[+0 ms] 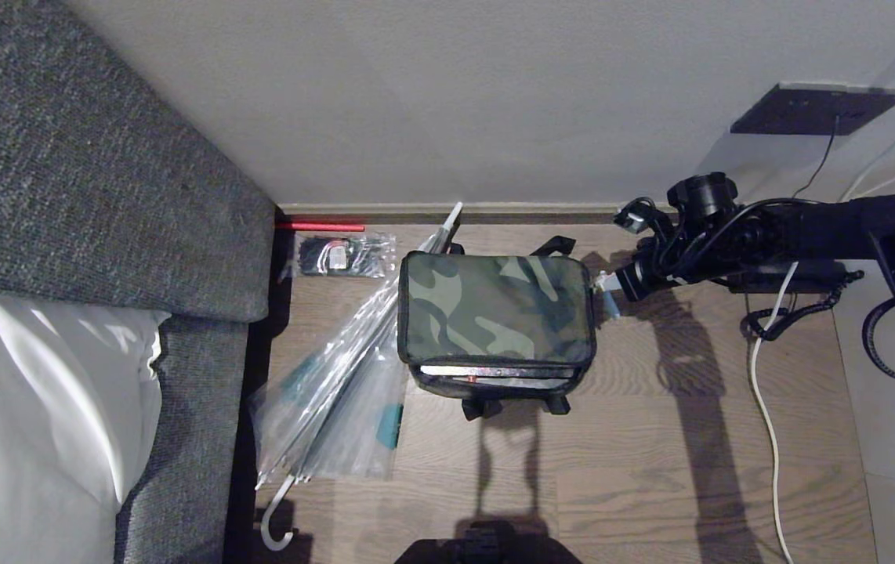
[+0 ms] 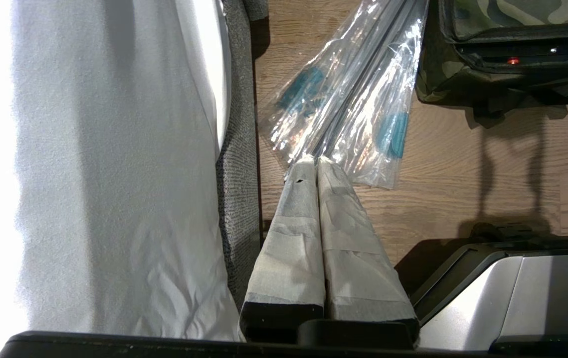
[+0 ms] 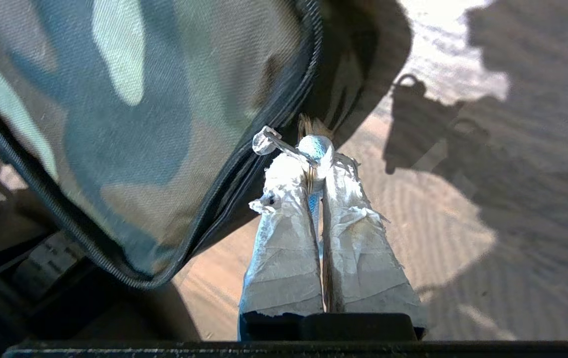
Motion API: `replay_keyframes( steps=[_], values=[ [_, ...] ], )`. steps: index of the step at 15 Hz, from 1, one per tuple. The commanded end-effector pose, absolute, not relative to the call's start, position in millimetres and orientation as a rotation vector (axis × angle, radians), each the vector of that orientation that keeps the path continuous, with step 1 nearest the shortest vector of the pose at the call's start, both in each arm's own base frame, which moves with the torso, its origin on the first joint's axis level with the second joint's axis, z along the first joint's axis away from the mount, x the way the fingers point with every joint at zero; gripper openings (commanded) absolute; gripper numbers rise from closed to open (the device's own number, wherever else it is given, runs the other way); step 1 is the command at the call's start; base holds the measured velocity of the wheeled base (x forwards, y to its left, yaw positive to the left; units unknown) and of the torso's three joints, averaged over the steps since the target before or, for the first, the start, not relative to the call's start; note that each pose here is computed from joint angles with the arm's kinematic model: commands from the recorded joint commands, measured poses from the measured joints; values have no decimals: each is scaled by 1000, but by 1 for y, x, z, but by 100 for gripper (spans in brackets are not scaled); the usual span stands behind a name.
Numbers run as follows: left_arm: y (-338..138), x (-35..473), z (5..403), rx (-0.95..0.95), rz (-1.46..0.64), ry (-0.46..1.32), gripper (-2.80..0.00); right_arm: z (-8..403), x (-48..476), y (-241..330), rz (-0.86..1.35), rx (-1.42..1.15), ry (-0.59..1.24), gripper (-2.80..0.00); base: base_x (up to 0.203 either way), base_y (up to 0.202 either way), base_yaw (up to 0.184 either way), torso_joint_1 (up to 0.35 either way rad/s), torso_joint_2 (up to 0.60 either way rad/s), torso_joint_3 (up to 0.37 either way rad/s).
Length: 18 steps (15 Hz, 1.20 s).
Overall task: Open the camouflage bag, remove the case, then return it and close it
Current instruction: Open the top of the storage box
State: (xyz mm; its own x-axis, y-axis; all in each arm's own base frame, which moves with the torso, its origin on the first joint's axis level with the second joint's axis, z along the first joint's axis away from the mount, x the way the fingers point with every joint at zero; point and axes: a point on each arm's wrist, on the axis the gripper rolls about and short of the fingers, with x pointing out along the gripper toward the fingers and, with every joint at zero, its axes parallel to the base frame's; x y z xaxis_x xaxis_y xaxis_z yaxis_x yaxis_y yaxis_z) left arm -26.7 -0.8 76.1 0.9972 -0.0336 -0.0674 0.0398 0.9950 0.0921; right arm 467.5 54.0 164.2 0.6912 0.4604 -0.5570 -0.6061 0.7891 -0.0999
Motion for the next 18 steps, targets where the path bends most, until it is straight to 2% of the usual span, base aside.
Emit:
replay_keyframes(
  steps=[1,18],
  values=[
    [-1,-27,76,94,-37,67,-280,163,470,53,605,-289,534,-280,0,0,0,0,0,0],
    [-1,-27,76,94,-35,67,-280,177,470,53,603,-302,483,-280,0,0,0,0,0,0]
  ],
)
